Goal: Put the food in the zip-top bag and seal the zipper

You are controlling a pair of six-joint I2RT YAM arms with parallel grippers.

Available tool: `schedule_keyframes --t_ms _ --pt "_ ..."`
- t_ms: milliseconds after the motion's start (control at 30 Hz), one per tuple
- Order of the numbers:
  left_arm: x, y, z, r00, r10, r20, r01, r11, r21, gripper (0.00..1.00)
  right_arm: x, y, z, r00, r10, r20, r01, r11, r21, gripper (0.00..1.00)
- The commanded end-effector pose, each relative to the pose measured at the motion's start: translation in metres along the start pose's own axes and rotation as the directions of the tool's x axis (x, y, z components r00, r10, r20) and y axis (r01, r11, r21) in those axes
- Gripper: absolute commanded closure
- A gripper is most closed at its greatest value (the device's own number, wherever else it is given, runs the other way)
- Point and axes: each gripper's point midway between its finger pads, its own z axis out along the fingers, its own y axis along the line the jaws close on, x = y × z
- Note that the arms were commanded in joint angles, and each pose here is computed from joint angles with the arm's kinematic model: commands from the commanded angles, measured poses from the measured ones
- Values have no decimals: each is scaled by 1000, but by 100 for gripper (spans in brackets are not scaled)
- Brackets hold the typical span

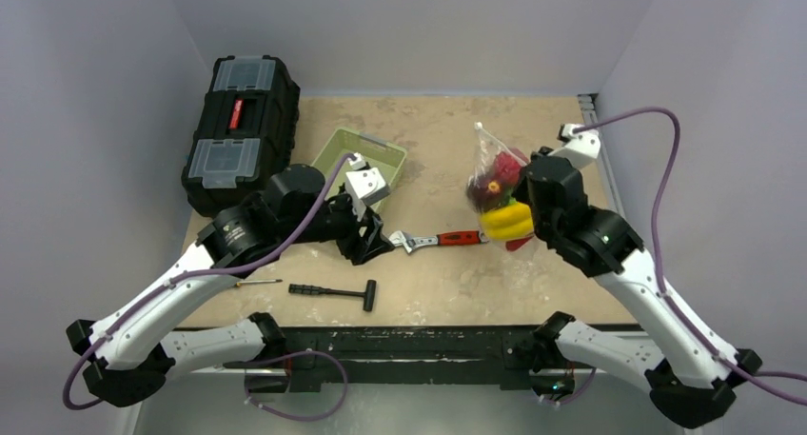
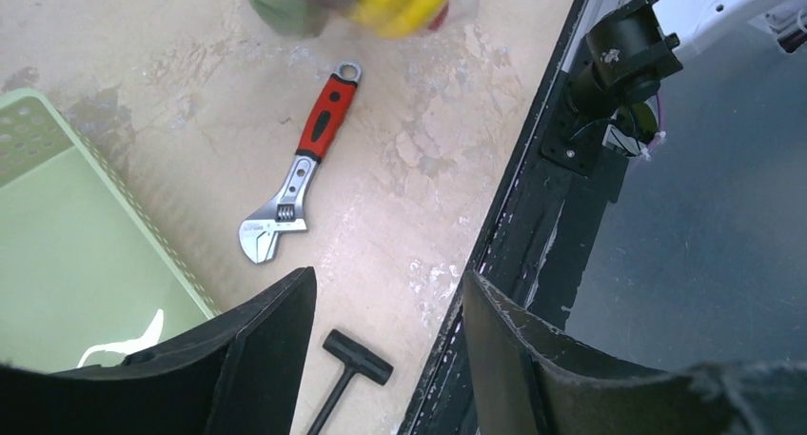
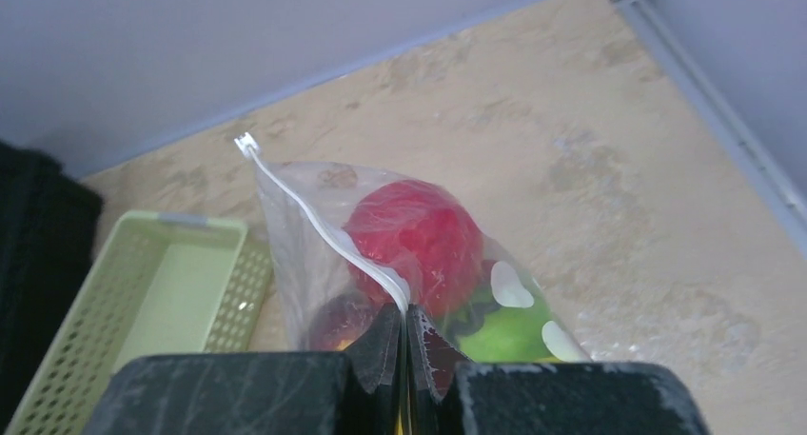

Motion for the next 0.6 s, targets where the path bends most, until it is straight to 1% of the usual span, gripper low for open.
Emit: schedule_keyframes --t_ms 0,100,167,233,333,400,433,500,567 --pt "2 -2 -10 999 -38 39 39 999 -10 43 -45 -20 36 988 -62 144 26 971 238 100" --pt "8 -5 -15 998 -56 43 56 998 -3 43 -51 -44 75 991 -51 122 8 942 335 100" --pt "15 -7 -19 997 -67 41 67 998 3 43 -56 -67 94 990 -74 122 15 903 429 100" --pt "21 -9 -23 996 -75 41 75 997 5 43 -62 -90 103 985 -131 108 50 832 553 100" --pt "29 -12 -32 996 -82 45 82 997 7 43 -77 -116 103 970 -224 93 96 707 700 100" --pt "34 -13 -37 995 -83 51 83 997 3 43 -80 -123 106 956 -284 78 133 653 745 100" --pt "36 -13 -40 995 -84 54 84 996 0 43 -78 -124 110 950 -305 70 148 638 756 100" --pt "39 -13 -45 994 -84 63 84 996 -5 43 -68 -126 120 943 -329 49 178 622 763 100" --pt "40 -14 -50 993 -90 73 91 996 -9 43 -51 -122 145 929 -369 20 237 635 735 100"
